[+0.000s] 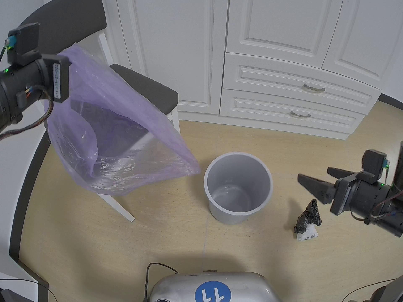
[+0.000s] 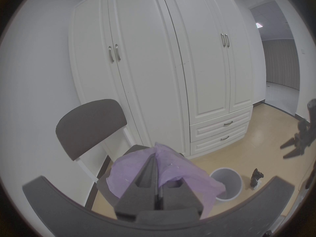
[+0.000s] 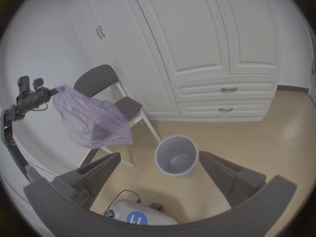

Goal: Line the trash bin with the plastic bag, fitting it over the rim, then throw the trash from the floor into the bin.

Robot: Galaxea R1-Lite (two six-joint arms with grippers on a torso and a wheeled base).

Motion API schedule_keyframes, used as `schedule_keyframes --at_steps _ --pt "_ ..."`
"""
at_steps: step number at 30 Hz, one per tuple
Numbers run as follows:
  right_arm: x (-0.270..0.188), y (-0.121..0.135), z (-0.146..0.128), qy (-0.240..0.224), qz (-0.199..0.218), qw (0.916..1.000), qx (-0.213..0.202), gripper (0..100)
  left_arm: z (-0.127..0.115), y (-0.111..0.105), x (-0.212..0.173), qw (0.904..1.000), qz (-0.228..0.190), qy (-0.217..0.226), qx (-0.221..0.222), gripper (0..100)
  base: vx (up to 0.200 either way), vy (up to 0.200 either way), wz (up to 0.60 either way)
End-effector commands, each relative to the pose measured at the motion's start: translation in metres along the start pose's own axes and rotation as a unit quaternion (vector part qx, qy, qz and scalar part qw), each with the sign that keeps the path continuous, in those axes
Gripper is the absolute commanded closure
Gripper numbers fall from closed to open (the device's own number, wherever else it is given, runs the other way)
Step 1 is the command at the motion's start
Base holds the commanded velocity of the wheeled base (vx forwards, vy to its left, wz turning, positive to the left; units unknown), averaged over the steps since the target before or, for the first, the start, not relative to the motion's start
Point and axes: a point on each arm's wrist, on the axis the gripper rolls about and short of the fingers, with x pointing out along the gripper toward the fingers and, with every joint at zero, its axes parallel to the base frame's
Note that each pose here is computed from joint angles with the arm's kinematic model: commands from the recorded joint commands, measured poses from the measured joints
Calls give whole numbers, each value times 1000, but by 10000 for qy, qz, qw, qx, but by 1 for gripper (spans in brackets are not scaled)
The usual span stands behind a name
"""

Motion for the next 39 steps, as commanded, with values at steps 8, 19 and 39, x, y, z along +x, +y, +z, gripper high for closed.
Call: schedule_keyframes --at_steps 8,19,39 --pt "24 42 -62 1178 812 9892 -322 0 28 -18 23 9998 -73 -199 1 100 0 0 0" --pt "35 96 -101 1785 1514 9721 -137 0 36 -16 20 9994 -70 -323 -70 100 0 0 0" --pt "130 178 -128 749 781 9896 952 0 37 -16 14 9991 -143 -370 -126 100 0 0 0"
